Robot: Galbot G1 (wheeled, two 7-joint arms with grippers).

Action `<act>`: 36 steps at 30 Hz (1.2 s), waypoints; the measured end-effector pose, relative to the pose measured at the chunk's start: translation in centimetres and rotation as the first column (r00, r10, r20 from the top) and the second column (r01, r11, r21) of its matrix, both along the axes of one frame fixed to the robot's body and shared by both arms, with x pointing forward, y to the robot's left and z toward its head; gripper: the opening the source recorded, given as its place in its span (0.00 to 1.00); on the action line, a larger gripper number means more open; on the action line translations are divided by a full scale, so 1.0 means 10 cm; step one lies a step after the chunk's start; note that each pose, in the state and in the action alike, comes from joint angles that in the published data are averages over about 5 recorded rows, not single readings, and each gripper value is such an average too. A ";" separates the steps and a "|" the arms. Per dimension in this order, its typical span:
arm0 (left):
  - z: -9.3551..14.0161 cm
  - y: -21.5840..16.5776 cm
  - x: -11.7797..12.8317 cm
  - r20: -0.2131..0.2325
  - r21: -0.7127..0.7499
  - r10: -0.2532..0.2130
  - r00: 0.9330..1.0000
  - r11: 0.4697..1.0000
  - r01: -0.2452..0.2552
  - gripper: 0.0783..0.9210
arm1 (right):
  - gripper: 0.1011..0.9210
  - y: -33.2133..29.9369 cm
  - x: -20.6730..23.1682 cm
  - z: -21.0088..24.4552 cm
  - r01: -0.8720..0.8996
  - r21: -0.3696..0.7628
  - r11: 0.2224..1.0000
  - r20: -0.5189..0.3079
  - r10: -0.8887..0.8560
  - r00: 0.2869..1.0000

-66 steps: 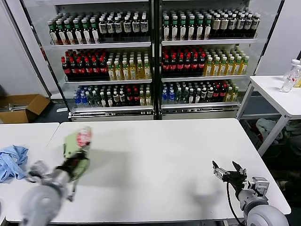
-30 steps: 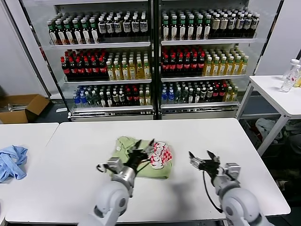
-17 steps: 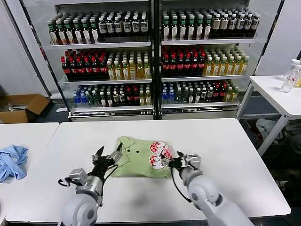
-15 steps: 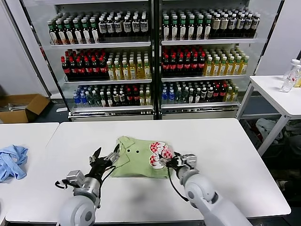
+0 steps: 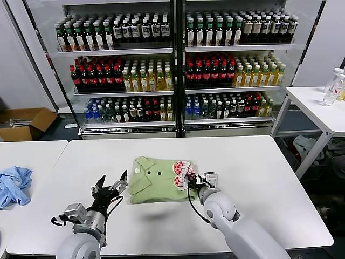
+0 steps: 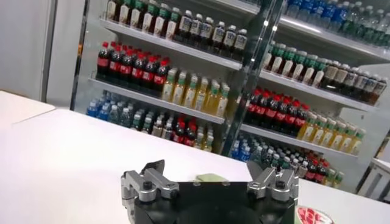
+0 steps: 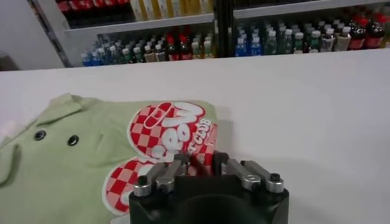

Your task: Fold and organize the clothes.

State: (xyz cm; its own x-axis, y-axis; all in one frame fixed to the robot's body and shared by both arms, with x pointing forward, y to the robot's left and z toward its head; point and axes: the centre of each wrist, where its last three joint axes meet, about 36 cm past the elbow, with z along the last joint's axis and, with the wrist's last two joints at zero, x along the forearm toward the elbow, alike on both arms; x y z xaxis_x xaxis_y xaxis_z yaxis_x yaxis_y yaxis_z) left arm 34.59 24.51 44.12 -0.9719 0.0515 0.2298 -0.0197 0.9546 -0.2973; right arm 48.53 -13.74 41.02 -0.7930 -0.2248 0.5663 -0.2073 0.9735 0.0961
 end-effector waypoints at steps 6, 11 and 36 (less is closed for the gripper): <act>0.01 -0.01 -0.05 -0.001 0.004 -0.005 1.000 1.000 0.005 0.88 | 0.05 -0.26 0.04 0.00 0.011 -0.056 0.998 0.037 -0.009 0.999; 0.02 -0.04 -0.10 0.004 0.013 -0.014 1.000 1.000 0.014 0.88 | 0.02 -0.58 0.06 0.07 0.008 -0.108 0.994 0.100 0.003 0.995; 0.19 -0.20 -0.52 0.086 0.130 -0.108 0.990 0.987 0.097 0.88 | 0.84 -1.29 -1.33 0.52 0.133 -0.100 0.986 0.543 -0.058 0.838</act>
